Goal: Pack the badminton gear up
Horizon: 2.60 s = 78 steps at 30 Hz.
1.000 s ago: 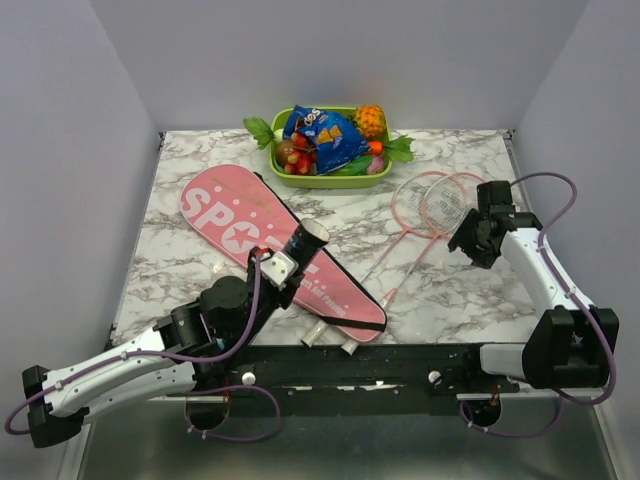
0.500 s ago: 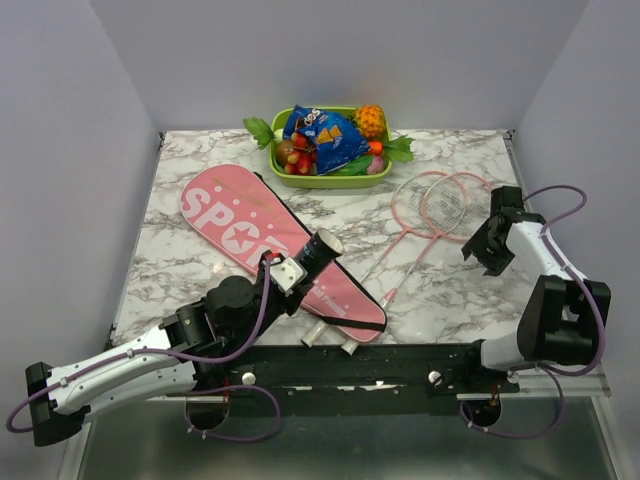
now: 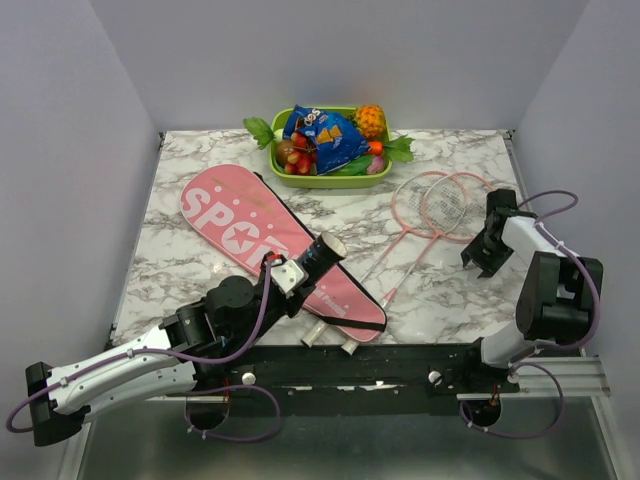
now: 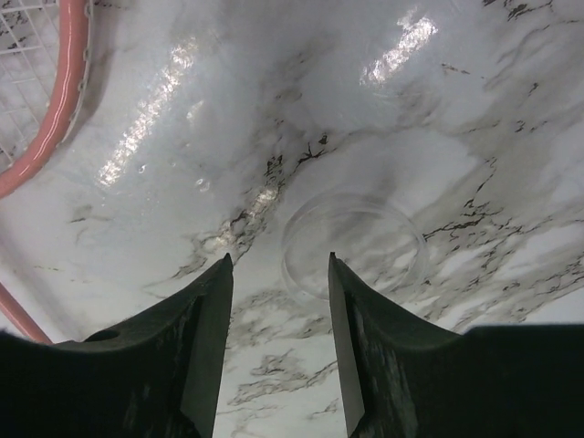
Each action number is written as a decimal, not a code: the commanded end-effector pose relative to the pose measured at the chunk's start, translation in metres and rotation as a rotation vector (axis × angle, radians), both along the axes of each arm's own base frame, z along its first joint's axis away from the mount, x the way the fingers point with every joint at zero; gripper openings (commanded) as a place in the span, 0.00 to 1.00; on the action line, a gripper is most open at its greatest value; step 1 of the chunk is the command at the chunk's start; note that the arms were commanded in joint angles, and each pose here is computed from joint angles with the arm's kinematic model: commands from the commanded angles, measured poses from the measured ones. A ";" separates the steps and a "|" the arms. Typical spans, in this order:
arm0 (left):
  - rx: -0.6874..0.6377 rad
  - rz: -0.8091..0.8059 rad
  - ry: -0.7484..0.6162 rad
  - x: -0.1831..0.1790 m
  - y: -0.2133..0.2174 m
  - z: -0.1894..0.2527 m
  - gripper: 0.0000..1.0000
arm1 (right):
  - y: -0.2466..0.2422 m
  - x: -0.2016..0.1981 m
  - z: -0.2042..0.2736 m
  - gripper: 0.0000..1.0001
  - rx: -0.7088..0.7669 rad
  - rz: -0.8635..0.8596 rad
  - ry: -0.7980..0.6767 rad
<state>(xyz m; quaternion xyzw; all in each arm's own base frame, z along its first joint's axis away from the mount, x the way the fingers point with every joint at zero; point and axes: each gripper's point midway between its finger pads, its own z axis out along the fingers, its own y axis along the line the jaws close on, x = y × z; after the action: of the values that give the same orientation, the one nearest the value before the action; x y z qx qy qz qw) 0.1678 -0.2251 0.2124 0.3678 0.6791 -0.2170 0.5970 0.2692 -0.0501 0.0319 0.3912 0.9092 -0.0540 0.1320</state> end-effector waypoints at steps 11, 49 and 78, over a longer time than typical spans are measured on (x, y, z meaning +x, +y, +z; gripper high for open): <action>-0.025 -0.022 0.030 -0.004 -0.005 0.000 0.00 | 0.003 -0.003 -0.030 0.27 0.033 -0.021 0.046; -0.097 -0.340 0.133 -0.029 -0.092 -0.002 0.00 | 0.220 -0.048 0.228 0.01 0.832 0.999 -0.763; -0.088 -0.326 0.167 -0.041 -0.088 -0.001 0.00 | 0.263 -0.109 0.256 0.01 1.081 1.333 -0.671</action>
<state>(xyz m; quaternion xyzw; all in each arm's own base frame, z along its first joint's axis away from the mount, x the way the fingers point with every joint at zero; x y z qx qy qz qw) 0.1280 -0.3145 0.1954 0.4464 0.6510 -0.3565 0.4998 0.1700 0.2104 0.2783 -0.1912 0.7684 0.5755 0.2046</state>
